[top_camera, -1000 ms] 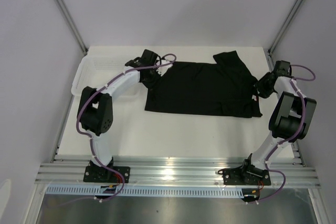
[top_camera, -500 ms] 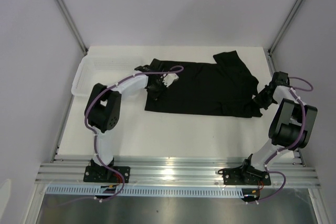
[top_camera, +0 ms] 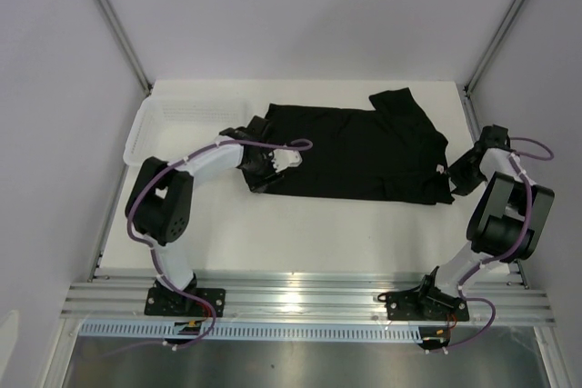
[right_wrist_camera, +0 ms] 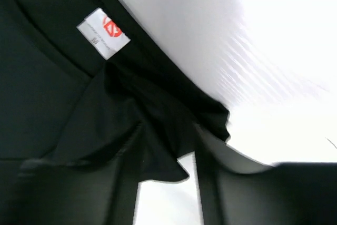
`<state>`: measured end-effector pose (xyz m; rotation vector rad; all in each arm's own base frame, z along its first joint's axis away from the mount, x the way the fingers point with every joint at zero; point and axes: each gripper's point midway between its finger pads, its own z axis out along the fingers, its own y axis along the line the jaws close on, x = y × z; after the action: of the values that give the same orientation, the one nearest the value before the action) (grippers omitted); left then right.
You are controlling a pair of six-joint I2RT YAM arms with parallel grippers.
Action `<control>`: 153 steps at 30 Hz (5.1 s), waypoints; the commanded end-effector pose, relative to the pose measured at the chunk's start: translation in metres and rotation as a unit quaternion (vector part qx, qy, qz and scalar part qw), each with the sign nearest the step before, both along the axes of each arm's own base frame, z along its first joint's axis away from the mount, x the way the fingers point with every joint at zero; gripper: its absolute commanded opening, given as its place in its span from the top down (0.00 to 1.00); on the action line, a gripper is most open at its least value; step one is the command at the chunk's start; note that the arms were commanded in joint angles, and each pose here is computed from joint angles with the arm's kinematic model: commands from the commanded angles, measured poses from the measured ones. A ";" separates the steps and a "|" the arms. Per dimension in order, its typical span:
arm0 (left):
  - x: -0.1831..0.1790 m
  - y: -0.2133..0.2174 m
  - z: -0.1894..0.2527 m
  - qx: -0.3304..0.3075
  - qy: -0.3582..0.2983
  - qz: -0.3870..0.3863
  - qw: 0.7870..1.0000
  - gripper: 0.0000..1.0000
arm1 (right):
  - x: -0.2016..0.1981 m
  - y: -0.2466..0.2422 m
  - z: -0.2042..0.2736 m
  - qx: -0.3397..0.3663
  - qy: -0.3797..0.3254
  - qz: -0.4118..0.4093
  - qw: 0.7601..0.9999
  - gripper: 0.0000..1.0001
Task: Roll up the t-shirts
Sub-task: Fold the tshirt
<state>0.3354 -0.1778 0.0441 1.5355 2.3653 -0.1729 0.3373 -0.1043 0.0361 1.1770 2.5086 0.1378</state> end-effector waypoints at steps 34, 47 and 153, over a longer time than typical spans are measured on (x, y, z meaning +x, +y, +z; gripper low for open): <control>0.008 -0.003 -0.021 0.076 -0.020 -0.102 0.992 0.97 | -0.038 -0.003 -0.036 0.016 0.038 -0.041 0.998 0.90; -0.023 0.014 0.002 0.055 -0.023 -0.091 0.994 0.99 | -0.064 -0.001 -0.009 -0.004 0.049 -0.033 0.998 1.00; -0.016 0.015 0.005 0.005 0.074 0.058 0.996 0.99 | -0.021 0.032 0.008 -0.017 -0.011 0.061 0.998 1.00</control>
<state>0.3036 -0.1557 0.0231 1.5155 2.6344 -0.2423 0.2971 -0.0641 0.0218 1.0458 2.6253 0.1307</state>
